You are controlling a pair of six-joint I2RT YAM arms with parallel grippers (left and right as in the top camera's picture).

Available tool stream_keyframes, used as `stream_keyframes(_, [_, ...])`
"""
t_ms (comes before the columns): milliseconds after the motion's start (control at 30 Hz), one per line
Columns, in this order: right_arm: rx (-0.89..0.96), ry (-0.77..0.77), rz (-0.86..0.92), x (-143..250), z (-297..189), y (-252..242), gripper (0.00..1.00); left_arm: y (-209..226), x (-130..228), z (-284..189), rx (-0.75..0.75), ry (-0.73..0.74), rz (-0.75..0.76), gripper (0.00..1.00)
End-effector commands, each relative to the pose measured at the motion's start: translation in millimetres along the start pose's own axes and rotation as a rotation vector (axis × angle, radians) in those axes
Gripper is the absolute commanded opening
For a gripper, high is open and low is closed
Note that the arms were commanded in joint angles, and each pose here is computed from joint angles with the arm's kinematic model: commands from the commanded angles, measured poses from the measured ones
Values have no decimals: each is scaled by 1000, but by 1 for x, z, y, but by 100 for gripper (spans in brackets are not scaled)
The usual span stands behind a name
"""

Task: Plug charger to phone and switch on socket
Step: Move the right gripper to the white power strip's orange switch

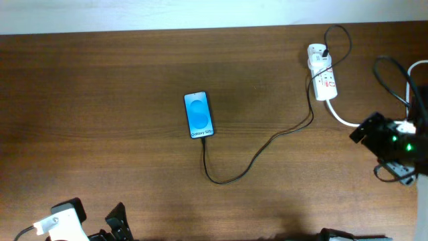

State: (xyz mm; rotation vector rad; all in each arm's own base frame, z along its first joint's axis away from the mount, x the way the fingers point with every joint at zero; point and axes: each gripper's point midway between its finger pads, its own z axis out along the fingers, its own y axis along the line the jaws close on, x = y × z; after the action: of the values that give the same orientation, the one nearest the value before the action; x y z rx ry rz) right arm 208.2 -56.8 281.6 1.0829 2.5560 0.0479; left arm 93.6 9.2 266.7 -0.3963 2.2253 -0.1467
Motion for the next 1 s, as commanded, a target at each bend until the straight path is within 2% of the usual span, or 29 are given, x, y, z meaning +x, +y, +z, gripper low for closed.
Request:
stream_keyframes(0, [-79,60,-36,2,4,17,79,2,0,0,-10,-6,11,99])
stream_keyframes(67, [-127,84,-35,3,6,27,73,2,0,0,-10,-6,12,99])
stream_keyframes(133, [-153,96,-36,3,6,33,60,2,0,0,-10,-6,11,99])
stream_keyframes(167, [-161,96,-36,3,6,34,57,2,0,0,-10,-6,11,99])
stream_keyframes(200, [-166,95,-36,2,6,35,51,2,0,0,-10,-6,12,99])
stream_keyframes(267, [-185,91,-37,1,6,39,30,2,0,0,-10,-6,11,99])
stream_keyframes(300, [-201,92,-37,1,5,42,25,2,0,0,-10,-6,11,99])
stream_keyframes(400, [-291,100,-43,0,1,59,4,2,0,0,-10,-6,11,99])
stream_keyframes(633, [-326,92,-39,-12,8,71,4,2,0,0,-10,-6,12,99])
stream_keyframes(767, [-315,143,58,-29,26,66,4,2,0,0,-10,-6,12,99])
stream_keyframes(967, [-300,120,241,-89,60,35,4,2,0,0,-10,-6,12,99])
